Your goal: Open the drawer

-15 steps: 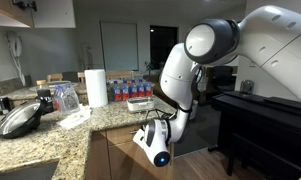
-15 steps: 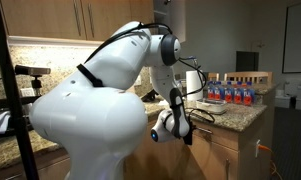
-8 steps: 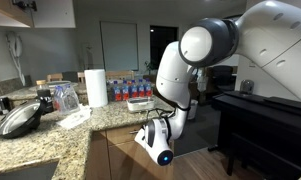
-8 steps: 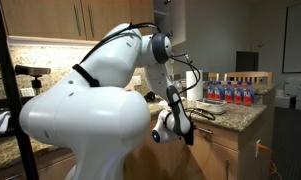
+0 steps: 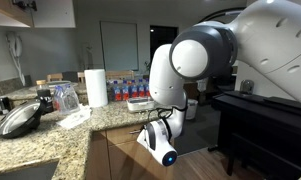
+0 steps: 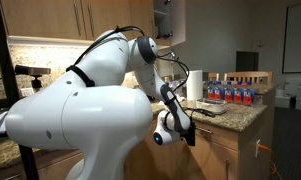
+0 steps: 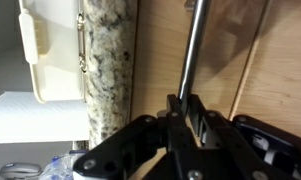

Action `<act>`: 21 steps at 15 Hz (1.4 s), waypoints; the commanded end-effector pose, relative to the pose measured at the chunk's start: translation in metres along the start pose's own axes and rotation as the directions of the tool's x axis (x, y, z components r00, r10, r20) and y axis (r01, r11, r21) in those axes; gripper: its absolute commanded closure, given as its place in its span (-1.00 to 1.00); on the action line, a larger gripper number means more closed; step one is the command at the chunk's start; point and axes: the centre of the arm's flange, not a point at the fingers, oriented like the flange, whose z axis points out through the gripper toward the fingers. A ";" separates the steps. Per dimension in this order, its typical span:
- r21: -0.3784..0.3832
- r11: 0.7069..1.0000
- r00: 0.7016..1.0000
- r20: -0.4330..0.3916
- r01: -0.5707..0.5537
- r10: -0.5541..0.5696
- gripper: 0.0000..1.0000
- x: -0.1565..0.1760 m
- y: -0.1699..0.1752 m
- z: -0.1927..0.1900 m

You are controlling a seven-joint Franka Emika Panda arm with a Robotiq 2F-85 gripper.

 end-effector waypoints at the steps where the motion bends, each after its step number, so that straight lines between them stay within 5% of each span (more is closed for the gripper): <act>1: 0.006 1.000 0.998 -0.058 0.013 -0.013 0.82 -0.001 -0.001 -0.036; 13: 0.020 0.998 0.989 -0.131 0.066 -0.063 0.86 0.043 -0.040 -0.089; 14: 0.003 0.998 0.991 -0.124 0.055 -0.054 0.38 0.045 -0.040 -0.087; 21: -0.055 0.998 0.998 -0.042 0.039 -0.041 -0.36 0.034 -0.024 -0.052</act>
